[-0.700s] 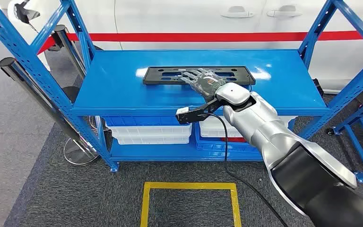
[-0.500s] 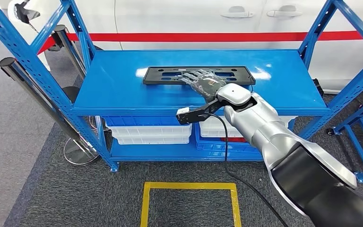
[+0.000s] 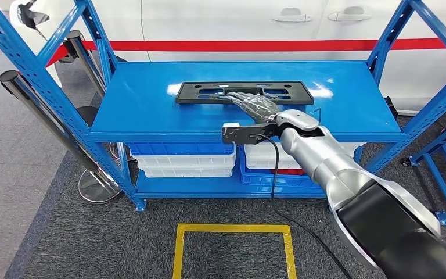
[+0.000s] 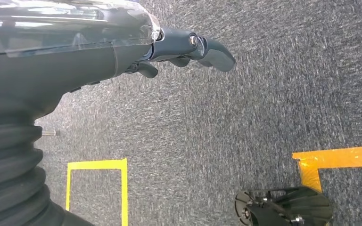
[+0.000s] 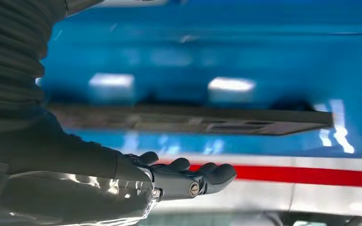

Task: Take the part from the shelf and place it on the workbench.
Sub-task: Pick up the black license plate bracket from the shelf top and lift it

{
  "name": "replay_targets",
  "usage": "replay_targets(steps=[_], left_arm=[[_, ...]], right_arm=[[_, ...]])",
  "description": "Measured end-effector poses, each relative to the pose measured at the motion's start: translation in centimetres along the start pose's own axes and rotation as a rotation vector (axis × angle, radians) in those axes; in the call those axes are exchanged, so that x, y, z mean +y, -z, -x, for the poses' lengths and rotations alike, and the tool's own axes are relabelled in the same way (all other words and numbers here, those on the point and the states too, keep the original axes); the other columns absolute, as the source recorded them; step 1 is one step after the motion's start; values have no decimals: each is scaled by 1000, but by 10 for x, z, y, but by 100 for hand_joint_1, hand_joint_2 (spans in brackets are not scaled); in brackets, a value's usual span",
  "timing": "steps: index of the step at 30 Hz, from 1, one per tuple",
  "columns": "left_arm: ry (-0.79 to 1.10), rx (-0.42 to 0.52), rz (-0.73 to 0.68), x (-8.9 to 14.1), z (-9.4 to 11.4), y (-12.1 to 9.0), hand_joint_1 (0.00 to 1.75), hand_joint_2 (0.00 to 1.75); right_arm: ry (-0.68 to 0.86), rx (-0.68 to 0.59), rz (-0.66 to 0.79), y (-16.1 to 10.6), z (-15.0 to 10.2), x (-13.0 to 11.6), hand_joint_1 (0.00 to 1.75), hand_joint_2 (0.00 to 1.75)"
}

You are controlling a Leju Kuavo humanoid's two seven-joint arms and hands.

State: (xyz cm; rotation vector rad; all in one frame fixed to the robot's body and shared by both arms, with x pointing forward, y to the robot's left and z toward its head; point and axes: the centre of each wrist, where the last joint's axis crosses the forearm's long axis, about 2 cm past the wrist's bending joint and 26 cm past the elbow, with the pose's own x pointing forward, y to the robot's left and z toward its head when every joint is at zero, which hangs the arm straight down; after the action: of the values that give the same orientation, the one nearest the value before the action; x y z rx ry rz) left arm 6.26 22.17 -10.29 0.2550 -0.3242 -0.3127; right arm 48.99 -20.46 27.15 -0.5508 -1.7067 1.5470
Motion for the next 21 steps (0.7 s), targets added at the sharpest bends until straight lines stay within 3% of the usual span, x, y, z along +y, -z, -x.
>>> replay_targets(steps=[3, 6, 21], left_arm=[[-1, 0, 1, 0, 0, 0, 0, 175], [-2, 1, 0, 0, 0, 0, 0, 175], [-5, -19, -2, 0, 1, 0, 0, 175]], right_arm=[[227, -37, 22, -5, 7, 7, 0, 175], [349, -47, 45, -11, 13, 13, 0, 175], [318, 24, 98, -21, 23, 25, 0, 175]])
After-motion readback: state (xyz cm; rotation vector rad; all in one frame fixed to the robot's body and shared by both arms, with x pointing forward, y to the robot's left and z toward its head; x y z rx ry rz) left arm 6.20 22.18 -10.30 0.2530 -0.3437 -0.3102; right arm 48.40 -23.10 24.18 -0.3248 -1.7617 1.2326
